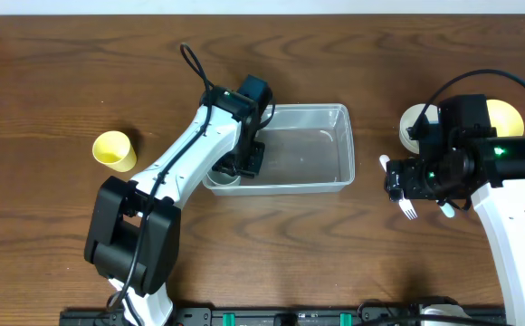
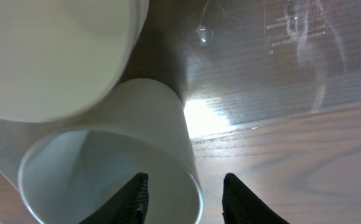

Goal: Pack container
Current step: 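Place the pale blue cup in the container's front-left corner, then grasp the yellow cup rim with the left gripper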

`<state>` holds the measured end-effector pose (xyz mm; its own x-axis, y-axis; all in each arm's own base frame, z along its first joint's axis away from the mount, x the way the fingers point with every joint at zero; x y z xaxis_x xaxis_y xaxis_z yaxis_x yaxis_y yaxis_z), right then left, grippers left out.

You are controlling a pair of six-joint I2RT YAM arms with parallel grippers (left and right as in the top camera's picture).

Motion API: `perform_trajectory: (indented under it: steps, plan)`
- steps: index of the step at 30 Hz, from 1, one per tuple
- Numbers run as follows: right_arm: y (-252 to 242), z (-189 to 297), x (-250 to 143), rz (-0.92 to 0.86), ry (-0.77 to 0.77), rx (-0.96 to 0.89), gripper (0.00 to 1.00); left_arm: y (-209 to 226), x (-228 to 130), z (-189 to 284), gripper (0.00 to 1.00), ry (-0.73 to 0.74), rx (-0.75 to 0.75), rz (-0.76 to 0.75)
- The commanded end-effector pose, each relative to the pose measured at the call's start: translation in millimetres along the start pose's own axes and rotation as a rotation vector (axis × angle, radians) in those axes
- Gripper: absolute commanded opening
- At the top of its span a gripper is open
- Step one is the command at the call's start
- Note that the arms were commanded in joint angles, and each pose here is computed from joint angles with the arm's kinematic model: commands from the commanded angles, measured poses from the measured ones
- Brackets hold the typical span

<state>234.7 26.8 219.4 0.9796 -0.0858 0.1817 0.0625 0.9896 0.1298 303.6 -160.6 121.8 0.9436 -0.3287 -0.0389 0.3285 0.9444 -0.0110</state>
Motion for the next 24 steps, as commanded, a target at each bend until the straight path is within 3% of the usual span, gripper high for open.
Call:
perform_trajectory:
  steps: [1,6,8,10,14,19,24]
  plan:
    - [-1,4,2,0.007,-0.011,-0.003,0.89,2,-3,12,0.40,-0.010,0.010,-0.004]
    - [-1,4,2,0.007,-0.013,-0.003,0.90,14,-8,71,0.41,-0.164,0.083,0.004]
    - [-1,4,2,0.007,-0.013,-0.003,0.90,27,-15,102,0.48,-0.267,0.139,0.029]
    - [-1,4,3,0.007,-0.013,-0.003,0.90,48,-25,131,0.63,-0.366,0.188,0.085]
    - [-1,4,3,0.007,-0.013,-0.003,0.90,102,-45,161,0.71,-0.458,0.226,0.265]
    - [-1,4,3,0.007,-0.013,-0.003,0.90,178,-54,152,0.72,-0.436,0.230,0.516]
    - [-1,4,3,0.007,-0.014,-0.003,0.91,219,-36,114,0.73,-0.379,0.124,0.624]
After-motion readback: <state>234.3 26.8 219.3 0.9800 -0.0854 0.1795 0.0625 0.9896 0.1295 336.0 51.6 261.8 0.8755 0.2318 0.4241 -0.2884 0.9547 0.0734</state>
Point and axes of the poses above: each gripper's point midway between its finger pads, its own z axis back along the fingers, its own y axis along the line the jaws close on, x = y × z, the point moved 5 cm from there along z, back along the fingers, and after that the axes turned 6 degrees about -z, right-handed, at the moved point
